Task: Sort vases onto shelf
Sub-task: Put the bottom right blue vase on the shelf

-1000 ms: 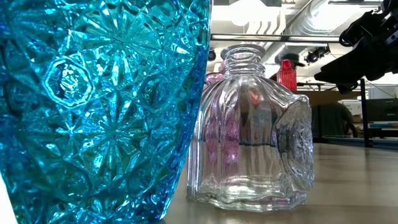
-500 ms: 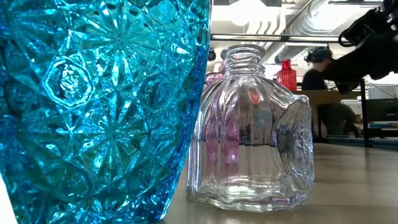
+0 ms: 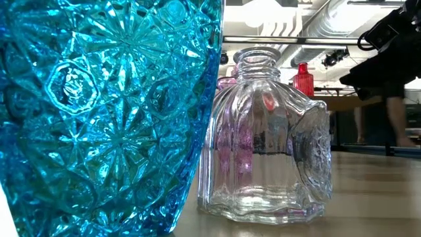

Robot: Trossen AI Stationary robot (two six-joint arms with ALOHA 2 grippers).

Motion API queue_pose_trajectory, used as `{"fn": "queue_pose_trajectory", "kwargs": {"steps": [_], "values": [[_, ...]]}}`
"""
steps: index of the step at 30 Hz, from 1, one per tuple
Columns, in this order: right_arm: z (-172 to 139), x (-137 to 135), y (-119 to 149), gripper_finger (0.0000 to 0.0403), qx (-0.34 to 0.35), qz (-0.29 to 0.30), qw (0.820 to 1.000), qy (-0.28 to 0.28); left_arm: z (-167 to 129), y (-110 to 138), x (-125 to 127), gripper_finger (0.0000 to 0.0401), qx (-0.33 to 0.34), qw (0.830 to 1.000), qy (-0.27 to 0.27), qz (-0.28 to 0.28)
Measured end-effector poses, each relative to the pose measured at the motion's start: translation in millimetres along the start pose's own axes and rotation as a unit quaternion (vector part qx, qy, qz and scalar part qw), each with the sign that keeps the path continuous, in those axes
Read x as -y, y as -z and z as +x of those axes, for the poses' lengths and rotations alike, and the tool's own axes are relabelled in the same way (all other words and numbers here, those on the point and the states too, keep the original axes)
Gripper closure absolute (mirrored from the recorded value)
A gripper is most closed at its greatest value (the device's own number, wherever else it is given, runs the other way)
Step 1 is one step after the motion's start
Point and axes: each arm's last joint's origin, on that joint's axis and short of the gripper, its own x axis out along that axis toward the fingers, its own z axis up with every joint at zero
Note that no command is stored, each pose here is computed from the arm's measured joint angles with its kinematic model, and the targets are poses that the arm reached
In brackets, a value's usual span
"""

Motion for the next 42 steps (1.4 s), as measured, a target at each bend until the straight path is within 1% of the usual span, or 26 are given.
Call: {"fn": "queue_pose_trajectory", "kwargs": {"steps": [5,10,11,15,17,21,24,28,32,39,42], "values": [[0.0,0.0,0.0,0.0295,0.0,0.0,1.0,0.0,4.1,23.4,6.1,0.0318,0.008,1.0,-0.004,-0.004],[0.0,0.0,-0.1,0.0295,0.001,-0.001,1.0,0.0,9.3,38.4,9.3,0.0318,0.021,1.0,-0.007,-0.007],[0.0,0.0,-0.5,0.0295,0.003,-0.008,1.0,0.001,10.4,41.2,9.7,0.0318,0.022,1.0,-0.009,-0.005],[0.0,0.1,-2.2,0.0295,0.013,-0.068,0.998,0.009,14.4,48.7,10.2,0.0318,0.017,1.0,-0.014,-0.012],[-0.2,-0.8,-6.1,0.0295,0.034,-0.075,0.997,0.008,16.1,51.3,10.4,0.0318,0.014,1.0,-0.016,-0.017],[-2.1,-4.1,-19.6,0.0295,0.105,-0.031,0.994,-0.007,21.8,61.0,12.0,0.0318,0.009,0.999,-0.029,-0.021],[-4.8,-6.5,-29.5,0.0295,0.156,0.006,0.987,-0.026,26.7,68.4,12.0,0.0318,0.002,0.999,-0.041,-0.023],[-8.5,-9.7,-38.5,0.0295,0.2,0.037,0.977,-0.062,31.0,74.5,11.5,0.0318,0.005,0.998,-0.059,-0.02],[-9.7,-10.2,-41.1,0.0295,0.211,0.077,0.972,-0.075,32.9,77.0,11.0,0.0318,0.006,0.998,-0.068,-0.017],[-9.7,-10.1,-41.0,0.0295,0.208,0.117,0.968,-0.081,32.9,73.6,12.9,0.0318,0.023,0.997,-0.063,-0.032],[-10.3,-9.5,-42.5,0.0295,0.216,0.153,0.961,-0.078,32.5,72.1,12.6,0.0318,0.034,0.996,-0.073,-0.033]]}}
